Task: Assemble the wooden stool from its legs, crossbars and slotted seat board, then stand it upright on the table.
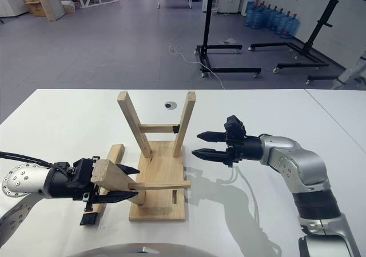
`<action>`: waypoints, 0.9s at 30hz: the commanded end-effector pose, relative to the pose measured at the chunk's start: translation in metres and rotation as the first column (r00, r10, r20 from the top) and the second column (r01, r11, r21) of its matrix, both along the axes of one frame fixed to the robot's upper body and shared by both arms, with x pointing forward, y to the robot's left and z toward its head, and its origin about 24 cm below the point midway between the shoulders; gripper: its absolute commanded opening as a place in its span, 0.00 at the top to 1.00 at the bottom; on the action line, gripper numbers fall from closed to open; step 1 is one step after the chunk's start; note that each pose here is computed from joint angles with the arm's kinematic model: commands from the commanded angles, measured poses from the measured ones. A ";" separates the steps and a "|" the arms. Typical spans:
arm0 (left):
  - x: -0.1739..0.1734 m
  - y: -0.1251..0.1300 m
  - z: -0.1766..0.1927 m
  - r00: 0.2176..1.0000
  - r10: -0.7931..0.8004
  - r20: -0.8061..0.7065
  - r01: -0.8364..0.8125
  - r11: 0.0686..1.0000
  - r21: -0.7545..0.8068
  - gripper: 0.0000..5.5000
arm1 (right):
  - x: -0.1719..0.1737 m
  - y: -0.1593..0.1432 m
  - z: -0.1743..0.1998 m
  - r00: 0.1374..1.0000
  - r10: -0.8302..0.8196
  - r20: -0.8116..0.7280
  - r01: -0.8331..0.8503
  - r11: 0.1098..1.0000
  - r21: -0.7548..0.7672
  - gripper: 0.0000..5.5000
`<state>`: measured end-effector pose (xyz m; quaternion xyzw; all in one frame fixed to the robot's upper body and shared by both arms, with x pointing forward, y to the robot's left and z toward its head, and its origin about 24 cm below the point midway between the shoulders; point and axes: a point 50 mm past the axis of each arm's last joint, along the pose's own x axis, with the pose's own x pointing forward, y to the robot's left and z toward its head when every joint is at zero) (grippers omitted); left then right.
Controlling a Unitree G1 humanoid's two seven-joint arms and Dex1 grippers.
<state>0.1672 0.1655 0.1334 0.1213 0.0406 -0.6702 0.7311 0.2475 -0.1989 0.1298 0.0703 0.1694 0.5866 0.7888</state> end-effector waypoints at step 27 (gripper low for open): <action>0.007 0.041 -0.049 0.236 0.972 -0.011 -0.954 0.234 0.188 0.22 | -0.025 0.001 -0.022 0.983 -0.184 -0.010 0.184 0.983 0.012 0.26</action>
